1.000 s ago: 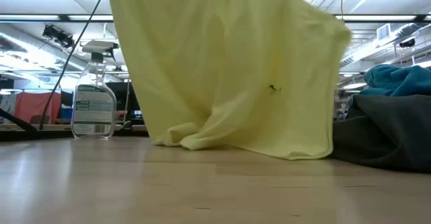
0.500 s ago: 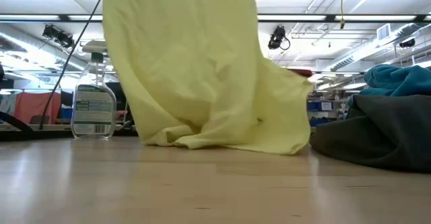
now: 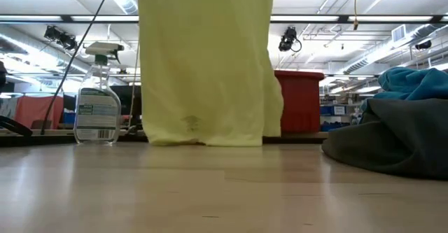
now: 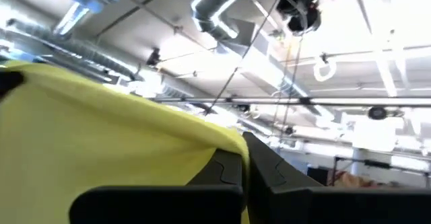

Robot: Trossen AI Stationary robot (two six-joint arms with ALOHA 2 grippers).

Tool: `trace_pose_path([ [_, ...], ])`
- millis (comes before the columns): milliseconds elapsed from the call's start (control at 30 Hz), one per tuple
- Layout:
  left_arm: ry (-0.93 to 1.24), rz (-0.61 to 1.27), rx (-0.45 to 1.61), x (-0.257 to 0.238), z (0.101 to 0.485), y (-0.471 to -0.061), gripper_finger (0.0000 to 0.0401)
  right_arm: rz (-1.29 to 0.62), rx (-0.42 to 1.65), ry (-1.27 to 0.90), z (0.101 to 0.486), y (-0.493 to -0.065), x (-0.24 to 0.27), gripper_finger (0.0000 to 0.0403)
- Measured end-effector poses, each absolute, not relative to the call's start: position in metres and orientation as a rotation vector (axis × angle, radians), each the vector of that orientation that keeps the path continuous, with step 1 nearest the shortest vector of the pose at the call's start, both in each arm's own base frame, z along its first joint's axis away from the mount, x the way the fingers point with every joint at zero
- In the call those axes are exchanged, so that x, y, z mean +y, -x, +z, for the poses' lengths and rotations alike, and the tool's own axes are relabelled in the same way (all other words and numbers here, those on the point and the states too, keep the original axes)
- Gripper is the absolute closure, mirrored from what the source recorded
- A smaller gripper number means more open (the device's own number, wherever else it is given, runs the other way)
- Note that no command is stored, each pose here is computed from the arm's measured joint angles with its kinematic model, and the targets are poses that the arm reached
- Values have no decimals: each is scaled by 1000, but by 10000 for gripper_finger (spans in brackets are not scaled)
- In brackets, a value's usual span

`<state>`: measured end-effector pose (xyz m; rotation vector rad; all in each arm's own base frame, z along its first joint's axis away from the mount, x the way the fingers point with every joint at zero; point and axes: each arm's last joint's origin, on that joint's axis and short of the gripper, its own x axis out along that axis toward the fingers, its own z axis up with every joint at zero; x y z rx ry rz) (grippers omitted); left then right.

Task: Fold laundry
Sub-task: Fold the yellow shirt

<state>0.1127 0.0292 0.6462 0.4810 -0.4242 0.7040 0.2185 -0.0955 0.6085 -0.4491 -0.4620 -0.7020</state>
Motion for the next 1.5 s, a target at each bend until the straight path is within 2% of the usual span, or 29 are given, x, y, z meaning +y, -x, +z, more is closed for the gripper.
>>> trace_pose_path([
  [133, -331, 555, -408, 24, 643, -115, 399, -676, -318, 310, 602, -211, -66, 400],
  [233, -167, 393, -251, 17, 620, -118, 399, -617, -147, 107, 585, -204, -43, 400],
  [433, 162, 234, 228, -3, 560, -136, 399, -393, 285, -352, 533, -204, -1, 400],
  [600, 327, 155, 624, -33, 502, -158, 399, -282, 701, -524, 474, -230, 57, 400],
  [733, 406, 81, 813, -75, 449, -179, 399, -217, 903, -625, 421, -255, 110, 400],
  [833, 462, -11, 862, -114, 407, -192, 399, -168, 995, -674, 381, -272, 148, 400],
  [967, 576, -154, 814, -161, 356, -203, 399, -100, 1066, -734, 330, -290, 191, 400],
  [1200, 721, -214, 839, -204, 283, -204, 399, 18, 1231, -823, 257, -315, 247, 395],
  [1367, 751, -174, 946, -217, 252, -195, 381, 89, 1302, -902, 227, -332, 264, 334],
  [1500, 750, -193, 937, -220, 256, -187, 342, 208, 1286, -976, 234, -343, 260, 277],
])
